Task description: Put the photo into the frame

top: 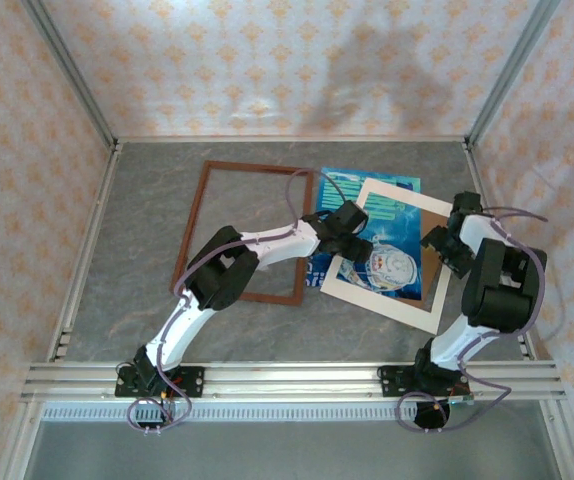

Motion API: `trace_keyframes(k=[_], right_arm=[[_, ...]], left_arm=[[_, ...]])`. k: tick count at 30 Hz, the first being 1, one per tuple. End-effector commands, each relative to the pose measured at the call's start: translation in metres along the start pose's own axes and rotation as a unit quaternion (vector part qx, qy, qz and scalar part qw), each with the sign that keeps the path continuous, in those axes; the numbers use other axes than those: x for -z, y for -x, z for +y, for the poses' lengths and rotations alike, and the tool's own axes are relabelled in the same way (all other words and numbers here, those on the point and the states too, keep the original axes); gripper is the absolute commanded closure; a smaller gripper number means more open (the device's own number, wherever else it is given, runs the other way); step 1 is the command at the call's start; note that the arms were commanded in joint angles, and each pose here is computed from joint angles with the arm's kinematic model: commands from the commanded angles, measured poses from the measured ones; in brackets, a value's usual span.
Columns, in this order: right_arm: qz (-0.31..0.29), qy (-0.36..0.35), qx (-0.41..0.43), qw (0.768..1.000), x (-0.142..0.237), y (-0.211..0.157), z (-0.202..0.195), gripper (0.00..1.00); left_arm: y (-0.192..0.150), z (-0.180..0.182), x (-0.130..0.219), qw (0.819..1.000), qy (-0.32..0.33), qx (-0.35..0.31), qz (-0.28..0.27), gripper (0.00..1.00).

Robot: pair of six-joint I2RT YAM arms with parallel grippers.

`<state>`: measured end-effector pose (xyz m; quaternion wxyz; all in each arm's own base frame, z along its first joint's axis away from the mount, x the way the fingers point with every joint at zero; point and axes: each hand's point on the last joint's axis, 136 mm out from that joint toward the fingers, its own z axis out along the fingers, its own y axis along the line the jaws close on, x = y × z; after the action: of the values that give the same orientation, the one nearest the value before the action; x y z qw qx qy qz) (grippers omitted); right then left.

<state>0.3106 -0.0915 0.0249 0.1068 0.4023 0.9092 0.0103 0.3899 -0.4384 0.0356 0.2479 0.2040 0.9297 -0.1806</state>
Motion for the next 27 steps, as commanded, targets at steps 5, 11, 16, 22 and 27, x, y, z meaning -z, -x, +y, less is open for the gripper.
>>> trace_keyframes(k=[5, 11, 16, 22, 27], right_arm=[[0.028, 0.068, -0.006, 0.997, 0.004, -0.016, 0.018, 0.14], [0.006, 0.092, -0.002, 0.996, 0.020, -0.009, 0.026, 0.16], [-0.008, 0.082, 0.000, 0.997, 0.024, -0.006, 0.021, 0.20], [-0.058, -0.014, 0.012, 0.998, 0.034, 0.004, -0.006, 0.22], [-0.097, -0.094, 0.006, 0.991, 0.036, 0.023, -0.027, 0.13]], left_arm=[[-0.033, -0.001, -0.023, 0.999, -0.003, 0.014, 0.043, 0.21], [-0.037, -0.006, -0.023, 0.999, -0.011, 0.018, 0.046, 0.21], [-0.037, -0.006, -0.021, 0.999, -0.011, 0.017, 0.046, 0.21], [-0.037, -0.005, -0.018, 0.999, -0.009, 0.017, 0.044, 0.21], [-0.037, -0.004, -0.017, 0.999, -0.008, 0.020, 0.042, 0.21]])
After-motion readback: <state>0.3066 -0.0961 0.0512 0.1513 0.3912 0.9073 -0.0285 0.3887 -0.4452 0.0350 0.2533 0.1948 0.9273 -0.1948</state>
